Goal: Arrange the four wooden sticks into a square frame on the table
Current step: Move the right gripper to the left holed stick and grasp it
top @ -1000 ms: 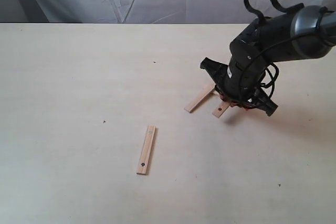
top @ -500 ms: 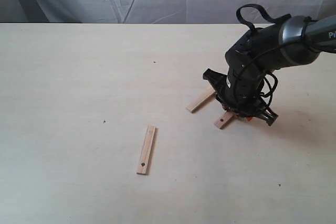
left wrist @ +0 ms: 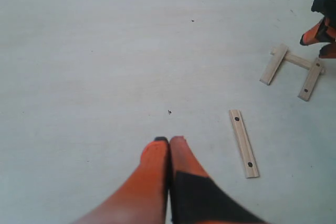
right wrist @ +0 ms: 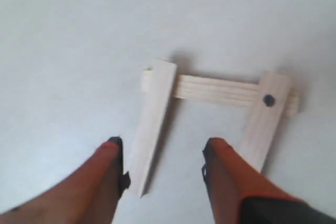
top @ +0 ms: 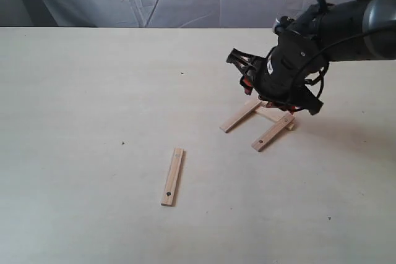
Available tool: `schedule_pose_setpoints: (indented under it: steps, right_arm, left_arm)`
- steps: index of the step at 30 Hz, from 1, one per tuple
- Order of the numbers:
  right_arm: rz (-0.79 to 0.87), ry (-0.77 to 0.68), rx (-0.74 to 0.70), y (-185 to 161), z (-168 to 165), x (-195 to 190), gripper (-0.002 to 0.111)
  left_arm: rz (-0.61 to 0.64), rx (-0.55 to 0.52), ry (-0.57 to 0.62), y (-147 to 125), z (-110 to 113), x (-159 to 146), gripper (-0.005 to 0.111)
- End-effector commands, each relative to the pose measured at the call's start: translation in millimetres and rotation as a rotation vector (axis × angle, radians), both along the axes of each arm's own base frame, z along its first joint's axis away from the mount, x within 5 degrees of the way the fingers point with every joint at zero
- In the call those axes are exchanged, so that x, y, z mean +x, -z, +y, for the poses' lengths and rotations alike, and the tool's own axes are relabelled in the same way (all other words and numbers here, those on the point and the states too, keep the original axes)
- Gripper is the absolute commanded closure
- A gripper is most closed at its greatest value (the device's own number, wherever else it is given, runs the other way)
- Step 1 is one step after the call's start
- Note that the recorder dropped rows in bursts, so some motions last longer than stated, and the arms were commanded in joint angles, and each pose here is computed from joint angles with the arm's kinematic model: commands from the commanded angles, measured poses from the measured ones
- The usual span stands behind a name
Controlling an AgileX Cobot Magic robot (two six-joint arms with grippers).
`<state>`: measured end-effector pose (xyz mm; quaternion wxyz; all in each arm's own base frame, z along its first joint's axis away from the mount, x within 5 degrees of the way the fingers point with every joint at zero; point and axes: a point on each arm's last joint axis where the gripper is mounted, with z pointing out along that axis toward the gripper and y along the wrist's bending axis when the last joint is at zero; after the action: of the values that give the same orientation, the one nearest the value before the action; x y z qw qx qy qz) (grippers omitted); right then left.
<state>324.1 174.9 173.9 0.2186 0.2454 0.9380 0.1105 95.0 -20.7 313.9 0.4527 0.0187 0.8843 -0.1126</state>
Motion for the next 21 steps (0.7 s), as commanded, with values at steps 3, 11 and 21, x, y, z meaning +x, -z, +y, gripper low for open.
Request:
schedule_pose_setpoints:
  steps: [3,11,21]
  right_arm:
    - [-0.003,-0.344,-0.038,-26.0,41.5,-21.0,0.061]
    - [0.072,-0.509,-0.060,-9.1,100.2,-55.9,0.061]
    - [0.166,-0.547,-0.042,32.9,136.9,-86.2,0.061]
  left_arm:
    - [-0.007,0.004,-0.006,0.9,0.8,-0.3,0.107]
    - [-0.007,0.004,-0.006,0.9,0.8,-0.3,0.107]
    - [-0.007,0.004,-0.006,0.9,0.8,-0.3,0.107]
